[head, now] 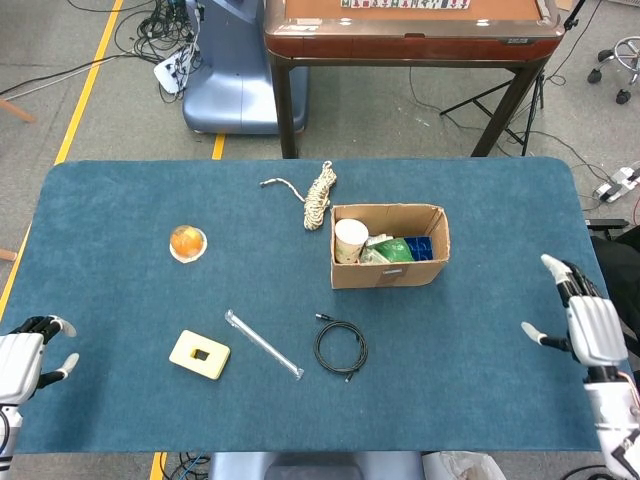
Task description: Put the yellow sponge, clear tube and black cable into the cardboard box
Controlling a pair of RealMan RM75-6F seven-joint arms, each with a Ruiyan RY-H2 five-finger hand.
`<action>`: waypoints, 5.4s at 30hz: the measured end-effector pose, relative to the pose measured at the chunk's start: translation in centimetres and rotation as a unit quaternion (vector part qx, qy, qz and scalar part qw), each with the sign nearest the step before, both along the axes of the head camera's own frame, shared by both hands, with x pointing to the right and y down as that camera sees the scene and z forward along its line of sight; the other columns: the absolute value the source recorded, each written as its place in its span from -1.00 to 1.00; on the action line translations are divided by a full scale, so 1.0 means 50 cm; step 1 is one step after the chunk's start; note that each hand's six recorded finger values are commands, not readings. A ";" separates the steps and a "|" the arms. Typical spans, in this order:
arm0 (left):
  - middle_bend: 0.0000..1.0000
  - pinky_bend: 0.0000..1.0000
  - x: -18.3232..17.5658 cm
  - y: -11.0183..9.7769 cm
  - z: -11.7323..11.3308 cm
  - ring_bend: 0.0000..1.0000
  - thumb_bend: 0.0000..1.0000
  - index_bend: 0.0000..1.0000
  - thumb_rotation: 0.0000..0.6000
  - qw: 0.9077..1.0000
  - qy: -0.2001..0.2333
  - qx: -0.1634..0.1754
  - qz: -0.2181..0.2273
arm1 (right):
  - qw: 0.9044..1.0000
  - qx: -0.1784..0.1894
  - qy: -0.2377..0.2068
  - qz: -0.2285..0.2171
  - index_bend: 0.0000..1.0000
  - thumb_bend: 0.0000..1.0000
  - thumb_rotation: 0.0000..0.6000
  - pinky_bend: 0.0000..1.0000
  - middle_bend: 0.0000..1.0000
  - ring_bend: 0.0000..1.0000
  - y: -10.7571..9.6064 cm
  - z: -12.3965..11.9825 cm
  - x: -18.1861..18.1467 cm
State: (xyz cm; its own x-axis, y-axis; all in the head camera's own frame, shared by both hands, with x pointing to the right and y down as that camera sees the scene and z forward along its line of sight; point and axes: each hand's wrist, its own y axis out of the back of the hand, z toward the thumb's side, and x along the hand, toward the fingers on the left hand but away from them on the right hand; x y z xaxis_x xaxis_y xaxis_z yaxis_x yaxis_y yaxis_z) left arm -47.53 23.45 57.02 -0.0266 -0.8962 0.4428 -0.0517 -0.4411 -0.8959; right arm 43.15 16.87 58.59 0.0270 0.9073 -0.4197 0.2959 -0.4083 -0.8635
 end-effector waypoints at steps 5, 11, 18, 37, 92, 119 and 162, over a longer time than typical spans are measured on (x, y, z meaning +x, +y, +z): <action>-0.13 0.07 -0.002 0.003 0.004 -0.33 -0.56 -0.03 1.00 1.000 -0.002 -0.005 -0.002 | 0.999 -0.036 -0.026 0.016 -0.88 -0.79 1.00 -0.62 -0.85 -0.92 -0.061 0.041 -0.013; -0.13 0.07 -0.003 0.003 0.006 -0.33 -0.56 -0.01 1.00 1.000 -0.001 -0.007 -0.003 | 0.996 -0.076 -0.049 0.026 -0.88 -0.79 1.00 -0.62 -0.87 -0.92 -0.114 0.083 -0.038; -0.13 0.07 -0.001 0.005 0.004 -0.33 -0.56 0.00 1.00 1.000 0.003 -0.008 -0.003 | 0.987 -0.132 -0.088 0.017 -0.88 -0.79 1.00 -0.62 -0.88 -0.92 -0.147 0.127 -0.087; -0.13 0.07 0.000 0.008 -0.007 -0.33 -0.56 0.00 1.00 1.000 0.010 -0.009 -0.004 | 0.957 -0.242 -0.159 -0.016 -0.88 -0.79 1.00 -0.62 -0.89 -0.92 -0.141 0.244 -0.254; -0.13 0.07 0.003 0.013 -0.017 -0.33 -0.56 -0.01 1.00 1.000 0.009 -0.010 -0.003 | 0.950 -0.201 -0.213 -0.108 -0.74 -0.79 1.00 -0.62 -0.70 -0.92 -0.097 0.136 -0.384; -1.00 -0.61 0.141 0.042 0.008 -0.98 -0.56 -0.81 1.00 0.986 0.092 -0.094 0.107 | 0.993 0.076 -0.014 -0.085 -0.46 -0.74 1.00 -0.62 -0.48 -0.83 0.079 -0.116 -0.011; -1.00 -1.00 0.332 0.011 0.211 -1.00 -0.56 -0.70 1.00 0.948 -0.022 -0.224 0.224 | 0.992 0.101 -0.030 -0.067 -0.46 -0.74 1.00 -0.62 -0.50 -0.83 0.096 -0.172 0.022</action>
